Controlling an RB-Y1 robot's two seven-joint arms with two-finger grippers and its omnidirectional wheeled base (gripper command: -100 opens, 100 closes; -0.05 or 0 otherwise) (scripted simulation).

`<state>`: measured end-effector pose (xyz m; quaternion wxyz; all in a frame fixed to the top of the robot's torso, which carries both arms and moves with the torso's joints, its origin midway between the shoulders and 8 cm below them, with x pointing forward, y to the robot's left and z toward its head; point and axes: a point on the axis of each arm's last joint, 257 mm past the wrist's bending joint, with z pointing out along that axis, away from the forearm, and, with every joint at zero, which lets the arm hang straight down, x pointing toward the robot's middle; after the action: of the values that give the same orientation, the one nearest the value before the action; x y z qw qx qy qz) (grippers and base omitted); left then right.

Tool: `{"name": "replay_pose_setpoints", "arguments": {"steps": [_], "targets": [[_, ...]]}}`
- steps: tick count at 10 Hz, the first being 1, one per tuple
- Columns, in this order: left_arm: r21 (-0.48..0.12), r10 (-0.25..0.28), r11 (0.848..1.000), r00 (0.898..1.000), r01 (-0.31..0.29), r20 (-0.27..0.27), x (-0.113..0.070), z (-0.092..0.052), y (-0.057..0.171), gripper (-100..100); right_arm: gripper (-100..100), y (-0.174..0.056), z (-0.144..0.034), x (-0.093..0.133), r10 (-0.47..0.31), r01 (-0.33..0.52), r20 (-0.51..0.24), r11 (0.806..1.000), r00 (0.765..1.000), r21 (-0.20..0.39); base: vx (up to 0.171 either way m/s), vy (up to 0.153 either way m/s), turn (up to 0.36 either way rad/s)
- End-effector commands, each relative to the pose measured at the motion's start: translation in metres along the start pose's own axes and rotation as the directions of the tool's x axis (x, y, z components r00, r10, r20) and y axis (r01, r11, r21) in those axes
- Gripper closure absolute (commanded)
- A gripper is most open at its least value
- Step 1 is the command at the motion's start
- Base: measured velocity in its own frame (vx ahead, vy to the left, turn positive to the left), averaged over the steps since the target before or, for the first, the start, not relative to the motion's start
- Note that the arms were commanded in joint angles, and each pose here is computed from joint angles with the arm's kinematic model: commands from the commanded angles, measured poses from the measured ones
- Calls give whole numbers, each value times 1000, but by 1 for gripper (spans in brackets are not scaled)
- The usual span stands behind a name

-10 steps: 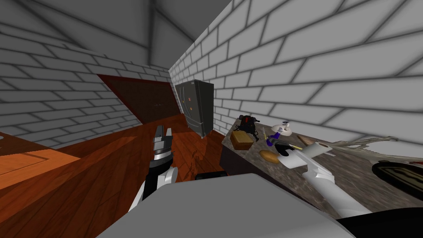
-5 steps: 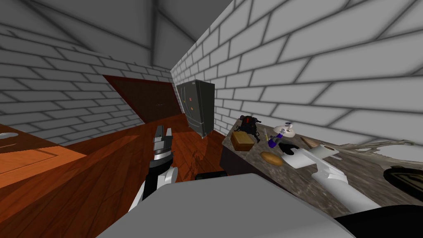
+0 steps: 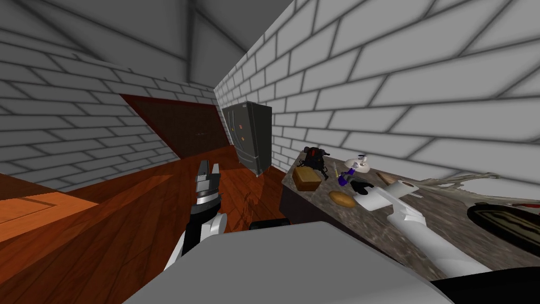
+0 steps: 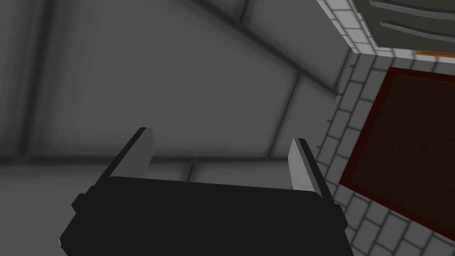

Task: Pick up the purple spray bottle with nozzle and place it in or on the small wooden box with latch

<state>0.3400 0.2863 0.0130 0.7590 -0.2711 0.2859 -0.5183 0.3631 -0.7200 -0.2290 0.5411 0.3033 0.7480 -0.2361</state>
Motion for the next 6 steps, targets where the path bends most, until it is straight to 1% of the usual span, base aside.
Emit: {"name": "replay_pose_setpoints", "arguments": {"steps": [1, 2, 3, 4, 5, 6], "targets": [[0, 0, 1000, 1000, 0, 0, 0, 0, 0, 0, -100, 16, 5, -6, 7, -7, 8, 1000, 1000, -15, -30, -12, -54], [0, 0, 1000, 1000, 0, 0, 0, 0, 0, 0, -100, 22, 11, 6, -9, 9, -13, 1000, 1000, -16, -34, -18, -105], [0, 0, 1000, 1000, 0, 0, 0, 0, 0, 0, -100, 34, 14, -6, 6, -6, 6, 1000, 1000, -31, -26, -10, -57], [0, 0, 1000, 1000, 0, 0, 0, 0, 0, 0, -100, 40, 18, 6, -13, 12, -15, 999, 1000, -31, -33, -9, -100], [0, 0, 1000, 1000, 0, 0, 0, 0, 0, 0, -100, 50, 21, -4, 0, 0, 0, 999, 1000, -43, -27, -6, -69], [0, 0, 1000, 1000, 0, 0, 0, 0, 0, 0, -100, 56, 25, 7, -20, 19, -19, 999, 1000, -44, -26, -16, -107]]}}
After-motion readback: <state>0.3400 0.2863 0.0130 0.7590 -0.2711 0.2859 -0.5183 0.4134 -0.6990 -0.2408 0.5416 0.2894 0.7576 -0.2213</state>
